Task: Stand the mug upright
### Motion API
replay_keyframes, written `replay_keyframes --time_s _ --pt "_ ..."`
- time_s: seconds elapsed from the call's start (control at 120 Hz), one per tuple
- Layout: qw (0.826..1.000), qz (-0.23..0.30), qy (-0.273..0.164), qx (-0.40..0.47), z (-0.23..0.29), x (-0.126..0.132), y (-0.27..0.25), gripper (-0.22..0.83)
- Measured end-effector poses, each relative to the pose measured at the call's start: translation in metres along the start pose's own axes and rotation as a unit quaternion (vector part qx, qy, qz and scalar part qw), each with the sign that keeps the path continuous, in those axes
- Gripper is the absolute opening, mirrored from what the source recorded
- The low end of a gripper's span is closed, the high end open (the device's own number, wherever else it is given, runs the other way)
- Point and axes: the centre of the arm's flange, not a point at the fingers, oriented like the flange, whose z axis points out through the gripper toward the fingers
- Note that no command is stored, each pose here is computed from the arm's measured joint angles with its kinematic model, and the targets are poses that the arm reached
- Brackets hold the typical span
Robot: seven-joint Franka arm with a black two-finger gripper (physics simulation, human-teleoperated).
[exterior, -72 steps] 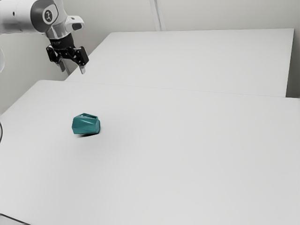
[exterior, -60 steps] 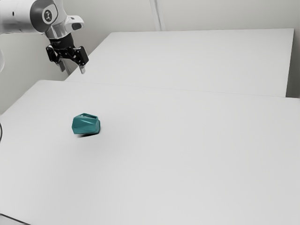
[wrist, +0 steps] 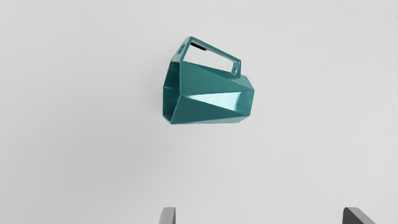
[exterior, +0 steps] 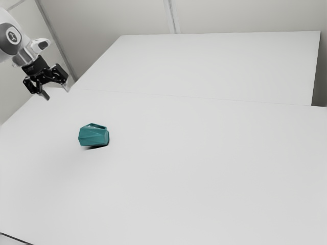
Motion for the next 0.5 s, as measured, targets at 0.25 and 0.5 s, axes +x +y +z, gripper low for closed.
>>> replay_keyframes --time_s 0.25,0.5 --pt "0.992 -0.059 -0.003 -0.112 0.081 0.04 -0.073 0.59" --pt "0.973 -0.095 -0.021 -0.209 0.15 0.045 -0.156 0.59"
